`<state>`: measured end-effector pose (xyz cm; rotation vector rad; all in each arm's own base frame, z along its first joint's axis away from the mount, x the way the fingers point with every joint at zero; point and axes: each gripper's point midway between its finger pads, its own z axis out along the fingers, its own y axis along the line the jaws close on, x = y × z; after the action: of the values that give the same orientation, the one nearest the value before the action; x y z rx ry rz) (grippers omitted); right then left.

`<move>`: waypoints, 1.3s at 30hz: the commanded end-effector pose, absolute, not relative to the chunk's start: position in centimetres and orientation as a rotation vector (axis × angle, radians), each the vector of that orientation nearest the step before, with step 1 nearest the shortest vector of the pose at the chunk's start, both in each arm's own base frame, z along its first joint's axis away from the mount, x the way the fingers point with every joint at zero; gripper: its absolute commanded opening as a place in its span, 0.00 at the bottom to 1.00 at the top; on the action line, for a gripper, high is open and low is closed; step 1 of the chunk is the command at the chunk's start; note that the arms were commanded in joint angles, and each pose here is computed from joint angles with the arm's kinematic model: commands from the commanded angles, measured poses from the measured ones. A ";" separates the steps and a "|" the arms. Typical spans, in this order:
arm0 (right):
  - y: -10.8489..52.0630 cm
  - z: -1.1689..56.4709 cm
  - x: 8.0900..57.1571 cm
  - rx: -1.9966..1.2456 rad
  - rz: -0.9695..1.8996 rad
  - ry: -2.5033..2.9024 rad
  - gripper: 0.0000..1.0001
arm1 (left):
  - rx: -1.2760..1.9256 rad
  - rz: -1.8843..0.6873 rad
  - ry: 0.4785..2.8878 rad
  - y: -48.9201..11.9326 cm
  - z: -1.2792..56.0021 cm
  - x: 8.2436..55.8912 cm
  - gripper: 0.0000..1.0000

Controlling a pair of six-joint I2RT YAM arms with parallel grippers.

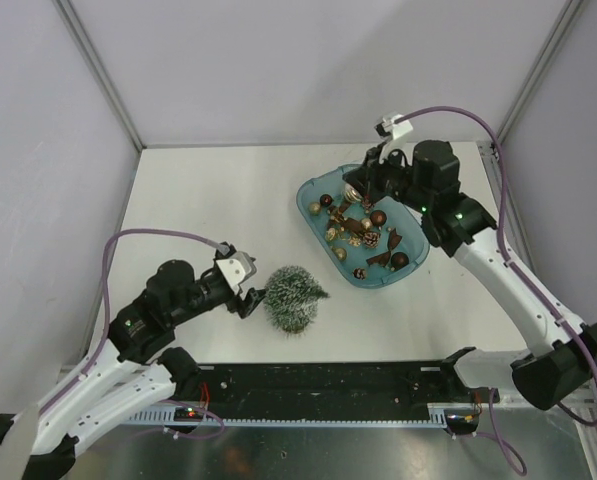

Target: Decorate the small christmas tree

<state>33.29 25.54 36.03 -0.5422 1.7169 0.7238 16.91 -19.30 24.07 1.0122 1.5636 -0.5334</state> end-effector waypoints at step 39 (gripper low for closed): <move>14.4 29.4 18.5 -0.205 0.524 1.780 0.00 | 0.608 -0.543 1.595 -15.6 31.1 19.6 1.00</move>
<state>19.20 15.29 30.75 -0.2489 1.7378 0.5675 20.10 -15.24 27.04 0.6225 1.6797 -0.4821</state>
